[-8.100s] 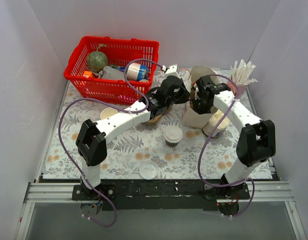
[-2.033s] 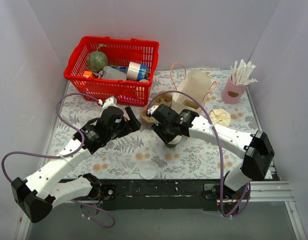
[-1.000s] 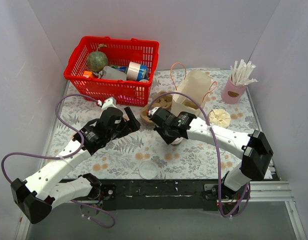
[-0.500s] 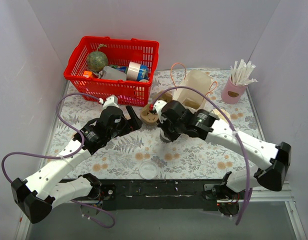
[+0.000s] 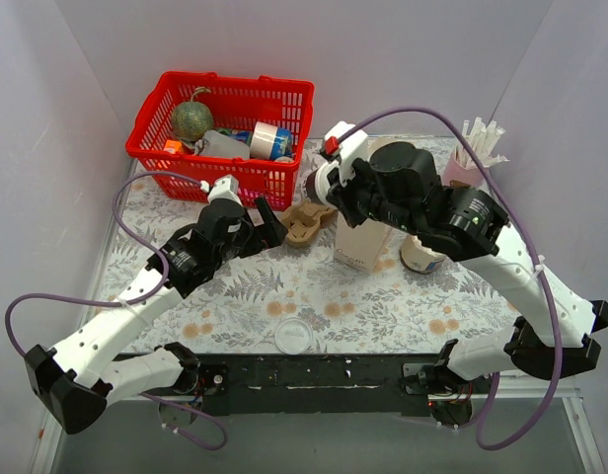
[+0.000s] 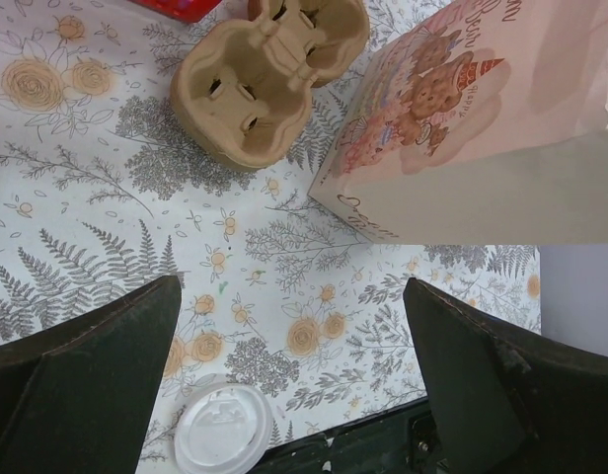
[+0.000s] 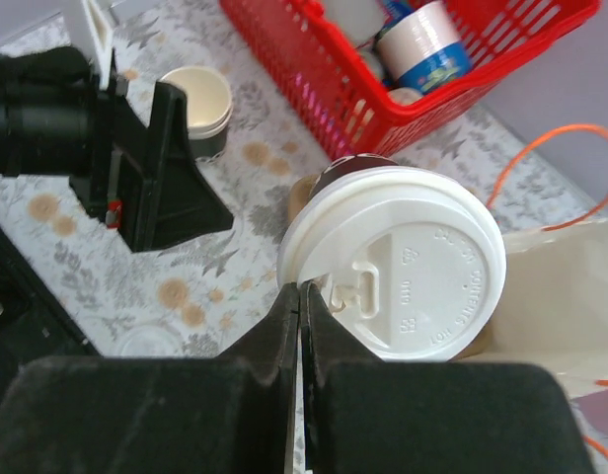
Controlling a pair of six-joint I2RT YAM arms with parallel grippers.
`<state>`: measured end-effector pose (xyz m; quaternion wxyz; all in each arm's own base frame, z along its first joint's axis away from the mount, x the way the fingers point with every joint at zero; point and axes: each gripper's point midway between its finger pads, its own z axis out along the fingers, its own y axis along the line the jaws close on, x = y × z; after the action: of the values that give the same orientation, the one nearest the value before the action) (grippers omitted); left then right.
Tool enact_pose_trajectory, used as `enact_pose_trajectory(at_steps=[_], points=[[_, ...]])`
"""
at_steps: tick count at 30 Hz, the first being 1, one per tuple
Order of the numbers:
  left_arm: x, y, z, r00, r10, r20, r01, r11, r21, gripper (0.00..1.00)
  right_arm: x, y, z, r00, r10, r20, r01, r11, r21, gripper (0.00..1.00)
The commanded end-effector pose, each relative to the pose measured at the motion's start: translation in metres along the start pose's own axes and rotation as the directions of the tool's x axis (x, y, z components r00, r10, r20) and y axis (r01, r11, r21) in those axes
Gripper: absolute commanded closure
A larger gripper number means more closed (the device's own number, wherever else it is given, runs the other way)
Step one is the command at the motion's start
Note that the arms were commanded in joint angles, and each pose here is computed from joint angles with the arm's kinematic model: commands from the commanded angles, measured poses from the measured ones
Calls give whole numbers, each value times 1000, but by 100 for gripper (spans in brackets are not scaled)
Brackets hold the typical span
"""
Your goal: Pack the takeout coffee
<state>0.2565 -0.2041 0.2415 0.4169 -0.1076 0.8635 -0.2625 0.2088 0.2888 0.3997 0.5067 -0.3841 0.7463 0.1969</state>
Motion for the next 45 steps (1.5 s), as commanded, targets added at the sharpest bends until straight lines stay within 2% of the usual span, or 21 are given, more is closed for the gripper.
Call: enact_pose_trajectory(at_steps=[1,5,11,16,24,31,34,45], points=[[-16,-12,-3,999,23,33,-24,999,29,2,-20,-38,-11,995,-104,9,101,981,168,99],[-16,-15,-1,999,25,33,-26,999,40,2,-8,-56,-3,992,-113,-60,123,971,204,99],[-13,-21,4,999,48,15,-49,997,66,2,-5,-102,-7,993,-86,-75,107,923,368,99],[-10,-23,10,997,72,-7,-72,995,64,2,1,-129,-9,991,-72,-111,110,915,388,99],[-10,-31,15,994,108,-16,-106,990,94,2,31,-156,13,974,-79,-215,124,971,205,99],[-5,-30,22,990,139,-32,-135,986,96,2,61,-195,46,947,-56,-315,102,986,132,99],[-1,-29,25,987,154,-46,-149,984,99,2,67,-208,48,948,-24,-317,64,991,117,99],[12,-23,39,978,187,-90,-180,980,84,2,112,-214,73,904,15,-427,8,999,51,99]])
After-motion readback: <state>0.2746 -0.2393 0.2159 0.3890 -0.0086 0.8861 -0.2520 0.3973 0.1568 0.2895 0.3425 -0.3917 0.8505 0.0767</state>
